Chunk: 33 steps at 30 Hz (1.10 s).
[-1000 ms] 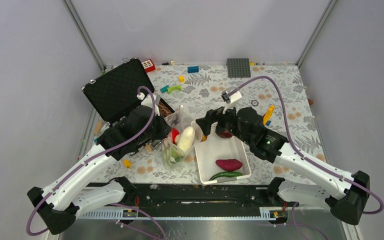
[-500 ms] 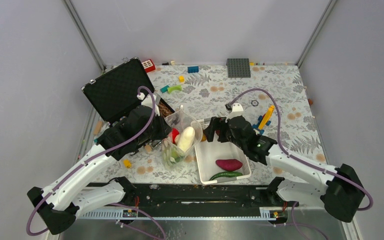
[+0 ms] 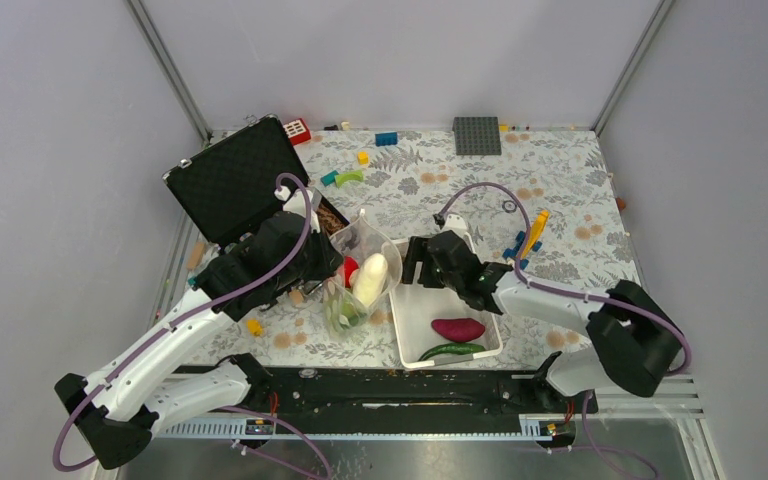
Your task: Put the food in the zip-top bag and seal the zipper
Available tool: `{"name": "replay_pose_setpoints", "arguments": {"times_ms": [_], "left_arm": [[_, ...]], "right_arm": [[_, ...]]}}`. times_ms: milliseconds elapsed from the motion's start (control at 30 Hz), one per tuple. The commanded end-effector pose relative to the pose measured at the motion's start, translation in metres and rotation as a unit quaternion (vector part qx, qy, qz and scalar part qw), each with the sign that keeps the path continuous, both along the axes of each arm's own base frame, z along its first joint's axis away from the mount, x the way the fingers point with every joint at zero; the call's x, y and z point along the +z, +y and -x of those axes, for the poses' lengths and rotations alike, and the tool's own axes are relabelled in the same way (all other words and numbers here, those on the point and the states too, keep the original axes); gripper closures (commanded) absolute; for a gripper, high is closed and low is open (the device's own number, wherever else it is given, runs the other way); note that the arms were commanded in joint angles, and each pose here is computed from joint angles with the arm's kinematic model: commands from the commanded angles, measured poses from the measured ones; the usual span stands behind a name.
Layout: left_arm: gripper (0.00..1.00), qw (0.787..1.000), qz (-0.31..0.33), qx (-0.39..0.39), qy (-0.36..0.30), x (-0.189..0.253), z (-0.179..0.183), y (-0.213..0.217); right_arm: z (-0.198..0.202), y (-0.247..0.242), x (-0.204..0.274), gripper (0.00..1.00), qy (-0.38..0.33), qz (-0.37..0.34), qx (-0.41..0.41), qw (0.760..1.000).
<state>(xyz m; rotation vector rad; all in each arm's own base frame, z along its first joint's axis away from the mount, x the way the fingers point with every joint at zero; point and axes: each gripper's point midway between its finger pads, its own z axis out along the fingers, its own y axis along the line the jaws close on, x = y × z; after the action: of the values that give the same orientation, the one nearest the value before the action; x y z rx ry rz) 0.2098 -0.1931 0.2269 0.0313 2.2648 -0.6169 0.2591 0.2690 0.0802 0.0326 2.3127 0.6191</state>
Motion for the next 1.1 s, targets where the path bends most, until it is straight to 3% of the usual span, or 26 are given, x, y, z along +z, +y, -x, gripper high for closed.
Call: {"name": "replay_pose_setpoints", "arguments": {"times_ms": [0, 733, 1067], "left_arm": [[0.99, 1.0, 0.015, -0.002, -0.022, 0.01, -0.006, -0.004], [0.99, 1.0, 0.012, -0.003, -0.017, 0.006, -0.006, -0.005], [0.99, 1.0, 0.012, -0.003, -0.016, 0.006, -0.006, -0.005]], "right_arm": [[-0.026, 0.015, 0.012, 0.2, -0.015, -0.032, -0.037, 0.999], [-0.04, 0.027, -0.022, 0.27, 0.001, -0.033, -0.058, 0.998], [-0.039, 0.031, -0.029, 0.37, 0.015, -0.034, -0.058, 0.998]]}}
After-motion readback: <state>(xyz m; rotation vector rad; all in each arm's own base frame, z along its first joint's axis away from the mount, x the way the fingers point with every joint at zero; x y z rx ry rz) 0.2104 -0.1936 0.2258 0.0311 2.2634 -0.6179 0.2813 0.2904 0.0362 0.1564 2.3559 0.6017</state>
